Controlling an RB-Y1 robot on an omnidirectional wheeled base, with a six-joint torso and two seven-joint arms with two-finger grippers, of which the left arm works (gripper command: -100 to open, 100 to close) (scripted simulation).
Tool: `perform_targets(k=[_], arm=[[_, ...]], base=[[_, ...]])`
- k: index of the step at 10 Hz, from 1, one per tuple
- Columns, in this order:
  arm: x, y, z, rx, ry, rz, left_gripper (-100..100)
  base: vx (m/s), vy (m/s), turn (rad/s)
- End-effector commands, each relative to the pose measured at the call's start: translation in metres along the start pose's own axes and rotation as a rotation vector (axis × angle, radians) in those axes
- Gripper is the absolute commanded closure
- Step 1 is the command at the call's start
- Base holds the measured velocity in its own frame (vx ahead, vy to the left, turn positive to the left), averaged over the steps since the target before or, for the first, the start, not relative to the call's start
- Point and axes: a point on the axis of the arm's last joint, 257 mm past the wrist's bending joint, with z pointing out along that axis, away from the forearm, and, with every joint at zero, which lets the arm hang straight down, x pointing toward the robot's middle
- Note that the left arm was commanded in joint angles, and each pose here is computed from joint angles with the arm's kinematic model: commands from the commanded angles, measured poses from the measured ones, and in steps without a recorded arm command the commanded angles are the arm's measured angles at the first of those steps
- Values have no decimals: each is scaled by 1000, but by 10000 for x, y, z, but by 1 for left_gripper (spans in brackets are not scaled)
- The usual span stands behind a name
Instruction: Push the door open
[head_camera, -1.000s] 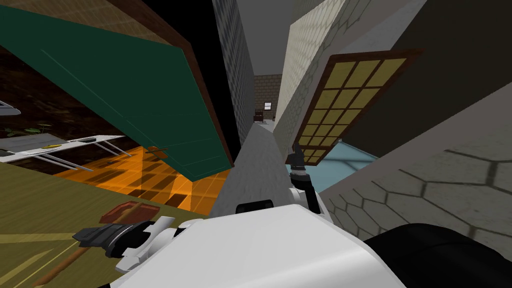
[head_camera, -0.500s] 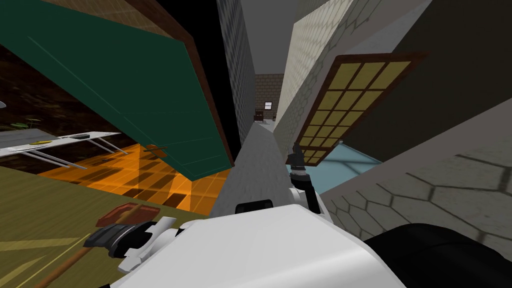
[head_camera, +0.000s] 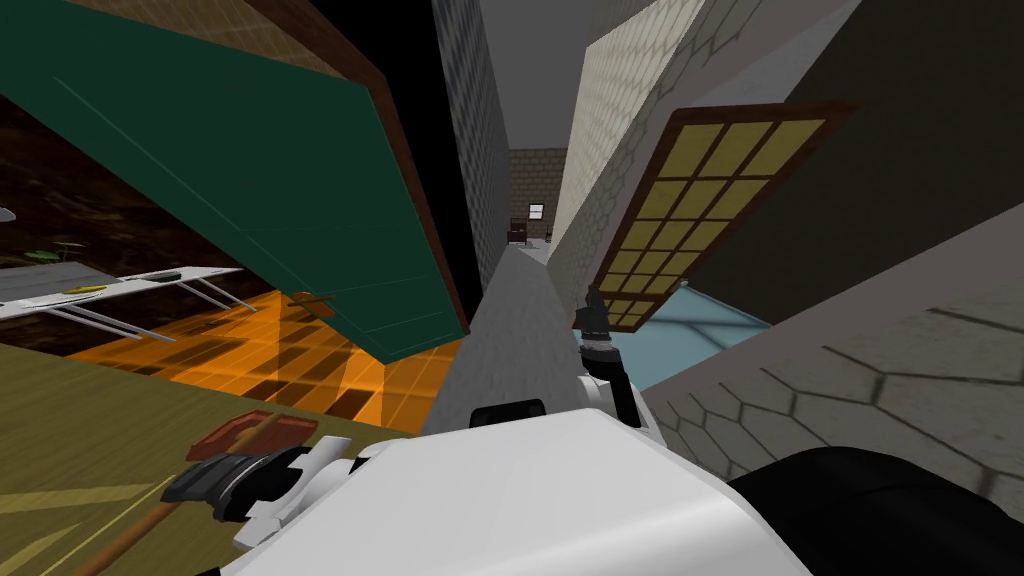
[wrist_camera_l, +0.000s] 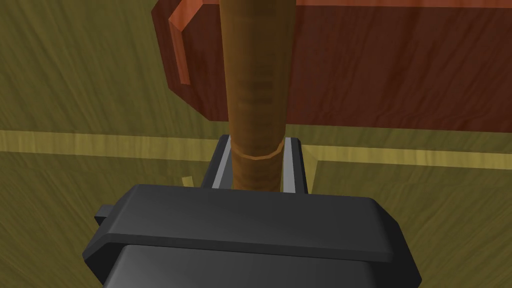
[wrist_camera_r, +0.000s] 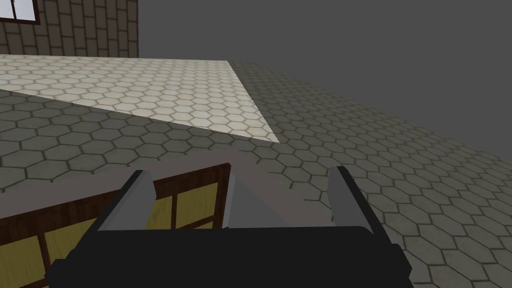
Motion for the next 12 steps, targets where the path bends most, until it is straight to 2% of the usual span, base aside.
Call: perform_targets(k=[1,4,6,9,10,11,12], arm=[[-145,-218,106,45,-28,2,100],[-299,-288,145,58,-60,0,100],[-521,-360,173,71,-106,-3,100],[-521,-360,173,71,-106,-3,100],[-567,-372,175,73,-115,-3,100],[-711,-398,172,77,-146,-5,100],[-711,-398,172,77,-146,-5,100]], base=[[111,158,13],[69,139,18],[106,186,14],[43,70,10],[14,12,-8],[101,99,9],[102,117,39]])
